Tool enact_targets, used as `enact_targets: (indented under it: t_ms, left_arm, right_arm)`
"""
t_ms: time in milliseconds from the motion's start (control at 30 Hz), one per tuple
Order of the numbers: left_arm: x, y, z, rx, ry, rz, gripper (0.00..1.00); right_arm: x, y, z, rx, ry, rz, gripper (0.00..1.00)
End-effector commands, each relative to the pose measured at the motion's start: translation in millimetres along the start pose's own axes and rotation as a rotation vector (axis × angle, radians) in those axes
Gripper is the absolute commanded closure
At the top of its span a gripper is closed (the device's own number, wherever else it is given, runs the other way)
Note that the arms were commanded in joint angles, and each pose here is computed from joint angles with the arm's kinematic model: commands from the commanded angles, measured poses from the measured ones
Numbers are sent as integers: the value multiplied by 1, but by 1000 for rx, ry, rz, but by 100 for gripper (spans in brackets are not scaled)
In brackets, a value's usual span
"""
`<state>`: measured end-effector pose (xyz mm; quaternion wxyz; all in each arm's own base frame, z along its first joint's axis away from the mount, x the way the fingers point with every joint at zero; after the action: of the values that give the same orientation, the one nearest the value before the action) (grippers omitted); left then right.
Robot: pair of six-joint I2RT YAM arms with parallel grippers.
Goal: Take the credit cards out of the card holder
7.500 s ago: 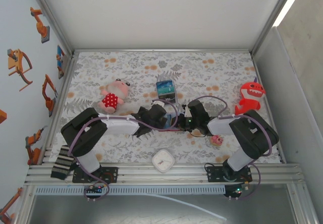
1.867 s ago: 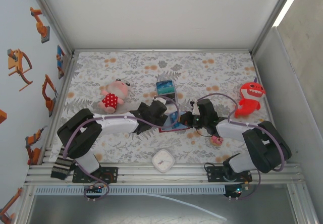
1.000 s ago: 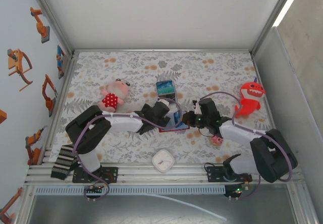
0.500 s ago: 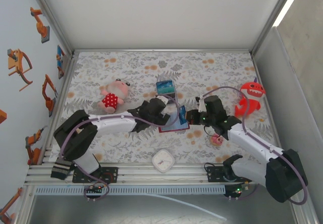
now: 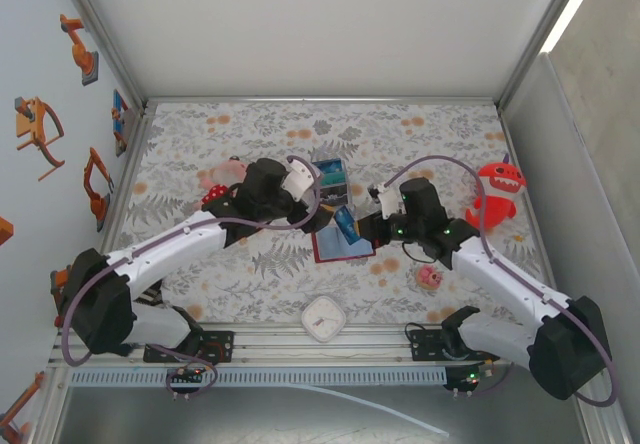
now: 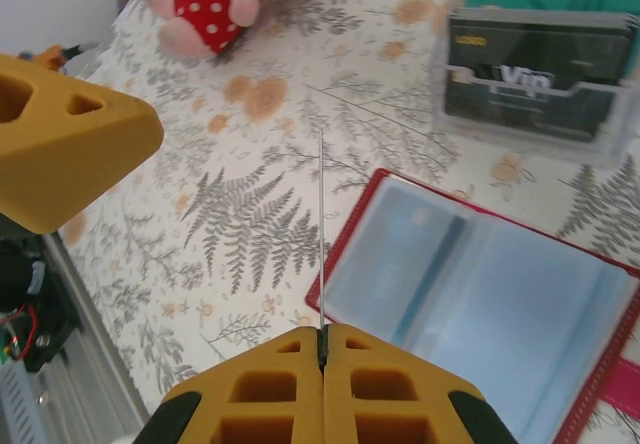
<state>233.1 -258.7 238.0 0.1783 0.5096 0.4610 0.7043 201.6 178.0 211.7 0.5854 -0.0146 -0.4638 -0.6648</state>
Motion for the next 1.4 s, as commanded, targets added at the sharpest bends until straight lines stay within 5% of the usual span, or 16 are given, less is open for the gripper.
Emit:
enact_targets:
  t_ms: [0,300,533,700,833,933,1033,1367]
  left_arm:
    - [15,10,-12,-57,-234,-45,9]
    - [25,16,-30,-141,-499,-59,31]
    - [18,11,-35,-133,-592,-27,81]
    - [16,7,-37,-134,-609,5,98]
    - [20,7,-37,-140,-609,4,100]
    - [23,6,-36,-148,-571,-14,100]
    - [29,9,-33,-147,-499,-60,100]
    - [51,26,-24,87,-336,-347,100]
  right_arm:
    - [5,11,23,163,109,12,100]
    - [17,19,46,322,231,75,100]
    - [16,23,50,350,255,94,100]
    - [16,23,48,353,234,86,100]
    - [16,23,42,344,178,50,100]
    - [17,23,36,317,120,6,73]
    - [19,19,30,292,76,-49,58]
    - [33,-3,28,178,192,-325,49]
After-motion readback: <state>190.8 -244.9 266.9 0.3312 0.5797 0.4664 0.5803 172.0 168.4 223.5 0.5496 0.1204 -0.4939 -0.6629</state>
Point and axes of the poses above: each hand's point on the last joint's axis, 136 mm out from that joint toward the fingers, its own x axis back along the fingers, its own z axis along the line the jaws close on, y = z × x, the point moved 8 cm from there along x, back along the fingers, and after that the axes turned 9 degrees about -x, right-handed, at the moved point
